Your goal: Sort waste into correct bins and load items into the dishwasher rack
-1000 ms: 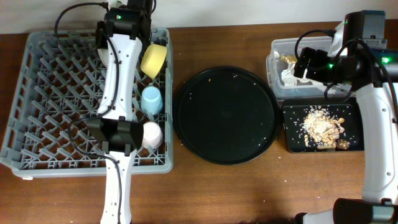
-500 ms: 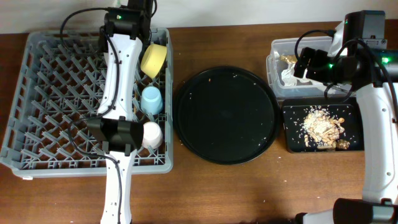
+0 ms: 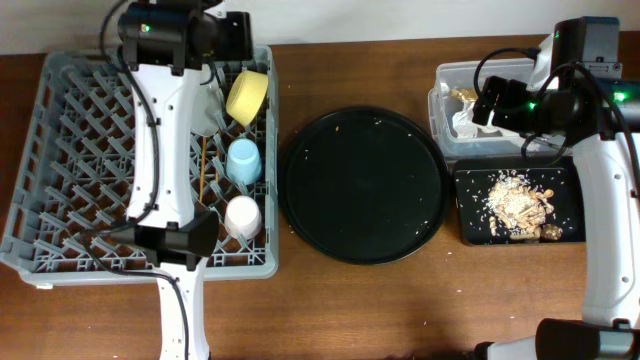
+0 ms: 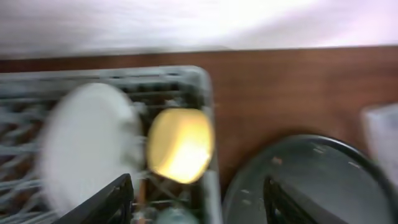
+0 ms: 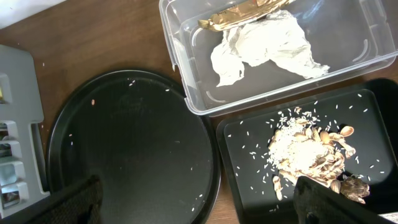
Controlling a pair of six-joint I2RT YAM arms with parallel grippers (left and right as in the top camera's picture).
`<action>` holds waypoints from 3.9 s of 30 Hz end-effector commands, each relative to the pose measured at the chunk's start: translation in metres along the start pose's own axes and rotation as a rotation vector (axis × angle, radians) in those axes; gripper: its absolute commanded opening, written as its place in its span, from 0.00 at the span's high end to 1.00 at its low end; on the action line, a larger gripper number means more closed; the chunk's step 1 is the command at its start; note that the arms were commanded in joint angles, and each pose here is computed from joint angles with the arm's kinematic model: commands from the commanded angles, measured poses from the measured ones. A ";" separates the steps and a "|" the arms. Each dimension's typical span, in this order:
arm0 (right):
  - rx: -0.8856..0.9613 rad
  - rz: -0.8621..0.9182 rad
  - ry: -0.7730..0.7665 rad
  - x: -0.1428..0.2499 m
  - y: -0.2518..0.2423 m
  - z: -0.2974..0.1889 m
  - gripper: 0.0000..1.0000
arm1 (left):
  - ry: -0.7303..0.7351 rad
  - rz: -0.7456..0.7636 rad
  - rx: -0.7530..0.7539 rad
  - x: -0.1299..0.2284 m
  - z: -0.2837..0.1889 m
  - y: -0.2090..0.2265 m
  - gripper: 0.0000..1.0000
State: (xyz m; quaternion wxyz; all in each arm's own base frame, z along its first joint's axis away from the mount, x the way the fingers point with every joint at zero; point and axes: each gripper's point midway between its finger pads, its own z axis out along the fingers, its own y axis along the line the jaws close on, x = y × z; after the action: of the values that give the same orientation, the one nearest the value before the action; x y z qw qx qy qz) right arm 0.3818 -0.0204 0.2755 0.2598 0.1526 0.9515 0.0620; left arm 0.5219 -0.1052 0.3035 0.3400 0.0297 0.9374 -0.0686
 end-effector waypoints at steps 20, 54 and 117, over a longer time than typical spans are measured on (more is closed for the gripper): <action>-0.041 -0.028 -0.232 0.025 0.002 -0.131 0.02 | 0.102 0.182 0.173 0.039 -0.007 -0.093 0.01; -0.296 -0.218 -1.036 0.133 -0.013 -0.042 0.01 | 0.102 0.182 0.173 0.039 -0.007 -0.093 0.01; -0.219 -0.181 -0.932 0.174 -0.039 0.033 0.02 | -0.416 0.127 -0.067 0.141 -0.081 0.076 0.01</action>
State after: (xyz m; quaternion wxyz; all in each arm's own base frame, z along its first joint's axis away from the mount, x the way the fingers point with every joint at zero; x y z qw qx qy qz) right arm 0.2462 0.0004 0.1593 0.6780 0.0555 0.7298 0.0684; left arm 0.3930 -0.0209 0.2825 0.5073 0.0535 0.8599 -0.0196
